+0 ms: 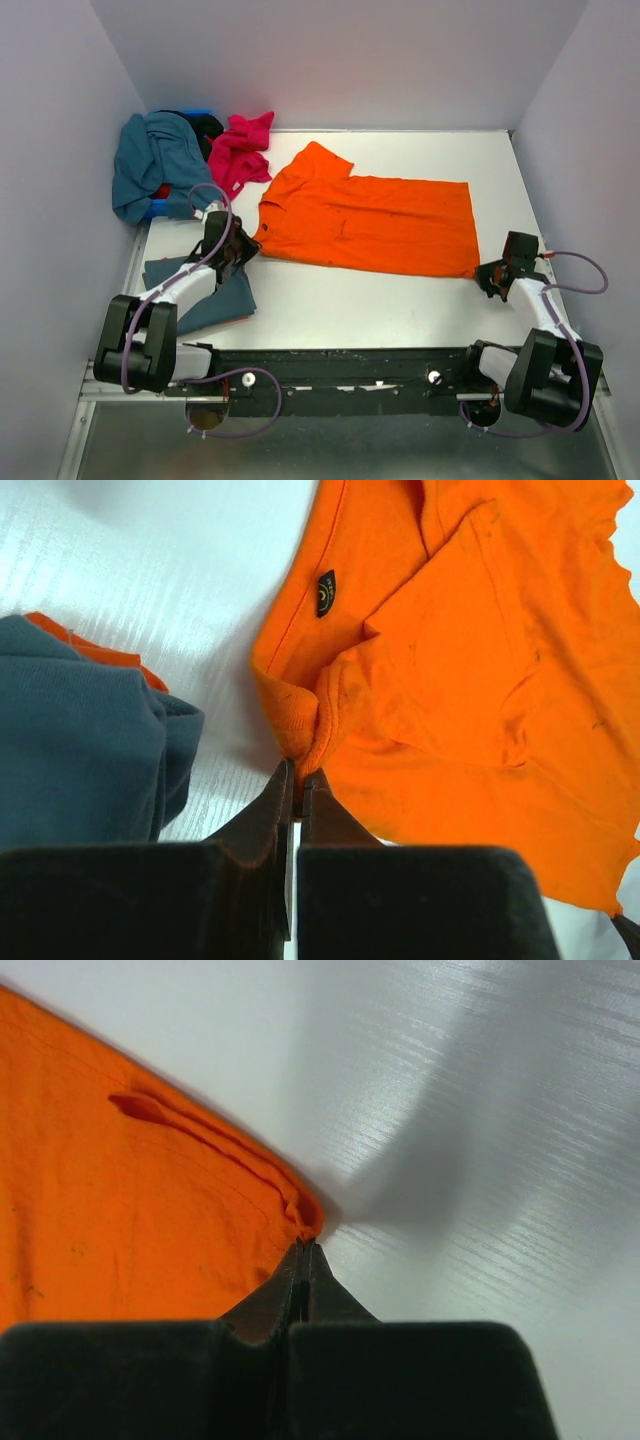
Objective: Fold and stack the t-shirts
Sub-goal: Fold the flattened tshirt in 1/3 of the way
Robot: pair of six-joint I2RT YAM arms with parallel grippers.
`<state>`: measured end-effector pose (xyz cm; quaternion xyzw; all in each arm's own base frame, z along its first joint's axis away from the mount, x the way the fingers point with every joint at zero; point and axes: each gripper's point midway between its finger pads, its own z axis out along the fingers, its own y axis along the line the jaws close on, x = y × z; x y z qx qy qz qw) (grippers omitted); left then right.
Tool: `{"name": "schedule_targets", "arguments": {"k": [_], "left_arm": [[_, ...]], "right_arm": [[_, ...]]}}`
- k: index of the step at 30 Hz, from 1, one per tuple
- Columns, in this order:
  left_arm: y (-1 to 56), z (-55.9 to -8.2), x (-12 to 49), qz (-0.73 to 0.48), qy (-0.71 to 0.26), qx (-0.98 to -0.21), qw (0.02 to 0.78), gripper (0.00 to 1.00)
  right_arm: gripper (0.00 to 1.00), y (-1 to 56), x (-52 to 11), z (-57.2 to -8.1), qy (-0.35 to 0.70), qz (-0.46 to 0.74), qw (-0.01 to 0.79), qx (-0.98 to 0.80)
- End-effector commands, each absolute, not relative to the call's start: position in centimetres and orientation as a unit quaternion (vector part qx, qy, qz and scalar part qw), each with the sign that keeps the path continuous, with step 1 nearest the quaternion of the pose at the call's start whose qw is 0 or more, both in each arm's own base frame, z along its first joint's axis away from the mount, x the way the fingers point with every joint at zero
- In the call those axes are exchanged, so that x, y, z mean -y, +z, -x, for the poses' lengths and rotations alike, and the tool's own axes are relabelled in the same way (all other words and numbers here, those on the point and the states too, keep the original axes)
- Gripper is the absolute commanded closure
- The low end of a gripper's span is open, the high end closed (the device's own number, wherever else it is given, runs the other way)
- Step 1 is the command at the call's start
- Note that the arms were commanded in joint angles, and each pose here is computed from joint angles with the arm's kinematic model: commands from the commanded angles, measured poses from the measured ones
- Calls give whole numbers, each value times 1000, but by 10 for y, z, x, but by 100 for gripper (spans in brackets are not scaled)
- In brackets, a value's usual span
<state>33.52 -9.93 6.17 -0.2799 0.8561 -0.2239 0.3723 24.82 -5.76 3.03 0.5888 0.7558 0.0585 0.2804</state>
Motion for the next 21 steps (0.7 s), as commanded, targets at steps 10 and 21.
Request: {"name": "schedule_targets", "arguments": {"k": [10, 21], "left_arm": [[92, -303, 76, 279, -180, -858, 391, 100], [120, -295, 64, 260, -163, -847, 435, 19]], "right_arm": [[99, 52, 71, -214, 0, -590, 298, -751], [37, 110, 73, -238, 35, -517, 407, -753]]}}
